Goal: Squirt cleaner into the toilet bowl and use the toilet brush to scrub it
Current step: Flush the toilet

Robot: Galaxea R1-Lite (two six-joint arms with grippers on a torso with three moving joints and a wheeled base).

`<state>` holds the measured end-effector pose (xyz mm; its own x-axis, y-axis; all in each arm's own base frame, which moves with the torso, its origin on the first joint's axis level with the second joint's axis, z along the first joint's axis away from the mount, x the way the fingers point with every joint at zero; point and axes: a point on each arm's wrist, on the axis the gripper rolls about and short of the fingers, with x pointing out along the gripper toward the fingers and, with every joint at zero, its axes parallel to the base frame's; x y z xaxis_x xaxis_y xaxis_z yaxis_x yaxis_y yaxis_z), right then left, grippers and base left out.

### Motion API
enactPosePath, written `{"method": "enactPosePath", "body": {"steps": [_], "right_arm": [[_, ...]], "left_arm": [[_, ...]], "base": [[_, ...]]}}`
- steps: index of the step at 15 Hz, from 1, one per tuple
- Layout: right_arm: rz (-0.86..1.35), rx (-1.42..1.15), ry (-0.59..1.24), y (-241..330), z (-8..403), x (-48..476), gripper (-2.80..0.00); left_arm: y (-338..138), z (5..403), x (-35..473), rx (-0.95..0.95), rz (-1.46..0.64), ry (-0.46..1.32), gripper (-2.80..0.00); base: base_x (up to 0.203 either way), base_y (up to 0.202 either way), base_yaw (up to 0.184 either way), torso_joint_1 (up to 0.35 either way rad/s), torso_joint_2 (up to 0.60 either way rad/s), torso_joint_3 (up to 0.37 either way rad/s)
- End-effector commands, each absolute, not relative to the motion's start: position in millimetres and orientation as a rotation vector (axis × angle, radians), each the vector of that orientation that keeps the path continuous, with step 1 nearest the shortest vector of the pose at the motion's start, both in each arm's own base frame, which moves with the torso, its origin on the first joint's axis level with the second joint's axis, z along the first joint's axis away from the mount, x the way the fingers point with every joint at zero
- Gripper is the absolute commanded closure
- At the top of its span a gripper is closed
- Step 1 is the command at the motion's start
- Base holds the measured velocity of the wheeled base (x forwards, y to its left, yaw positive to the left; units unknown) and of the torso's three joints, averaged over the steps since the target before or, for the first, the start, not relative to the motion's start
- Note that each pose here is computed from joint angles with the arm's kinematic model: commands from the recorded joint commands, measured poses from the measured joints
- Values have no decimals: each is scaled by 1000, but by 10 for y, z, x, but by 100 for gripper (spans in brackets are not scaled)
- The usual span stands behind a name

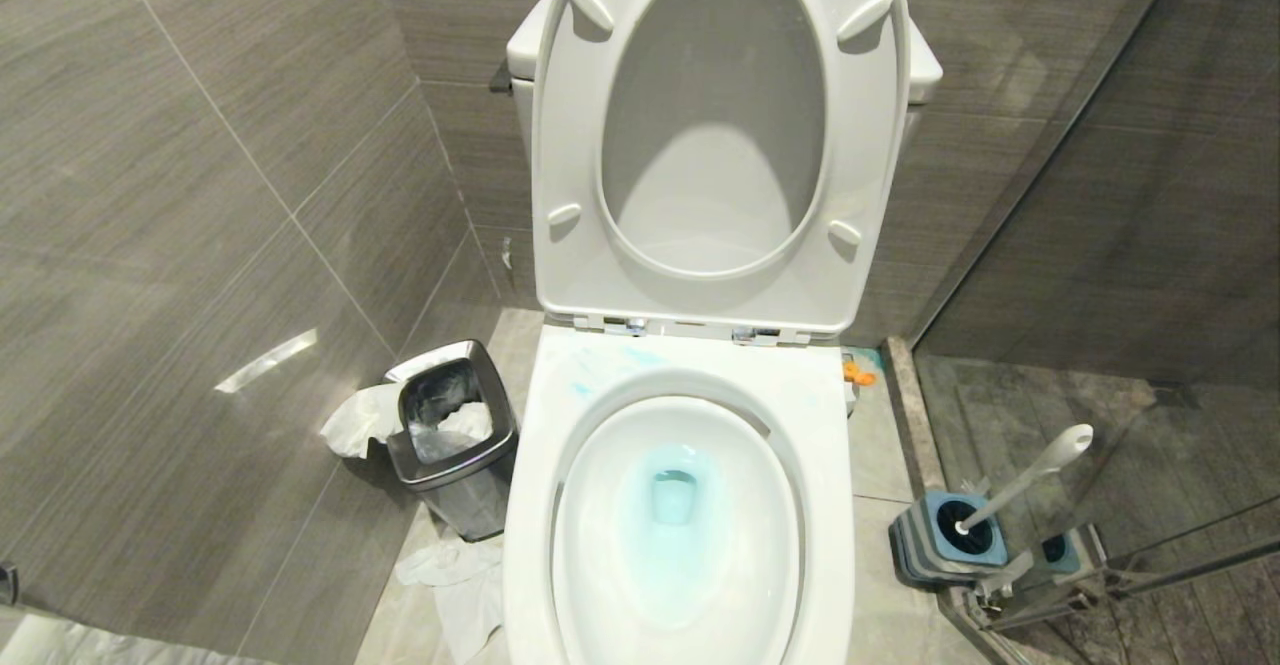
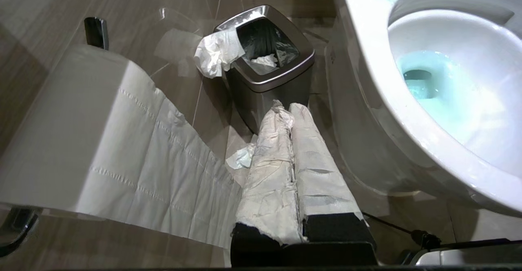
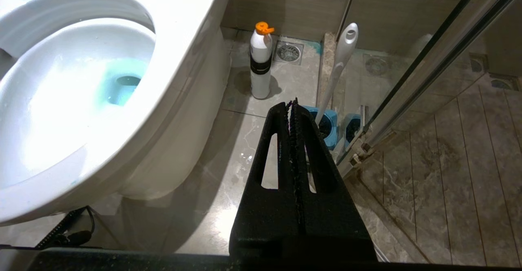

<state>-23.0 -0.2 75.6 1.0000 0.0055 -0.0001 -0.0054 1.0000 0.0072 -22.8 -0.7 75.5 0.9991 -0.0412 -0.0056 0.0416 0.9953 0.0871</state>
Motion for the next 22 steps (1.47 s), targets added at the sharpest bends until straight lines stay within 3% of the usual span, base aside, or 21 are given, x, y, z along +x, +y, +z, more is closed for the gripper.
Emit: {"method": "enactPosePath", "body": {"steps": [1,6,10,15,22], "right_arm": [[6,8,2,-2,756,-229,0],[6,8,2,-2,756,-229,0],[6,8,2,-2,756,-229,0],[6,8,2,-2,756,-229,0],[6,8,2,-2,756,-229,0]], "left_arm": [[-11,797,-243,129,-62,-10,0],[-30,1327,-373,146,-137,-63,0],[-47,1935,-126,159,-216,12,0],[-84,2680,857,153,-310,48,0],[-397,3617,2215,132,-411,-189,0]], "base": [[0,0,0,0,0,0],[0,0,0,0,0,0],[0,0,0,0,0,0],[0,0,0,0,0,0],[0,0,0,0,0,0]]}}
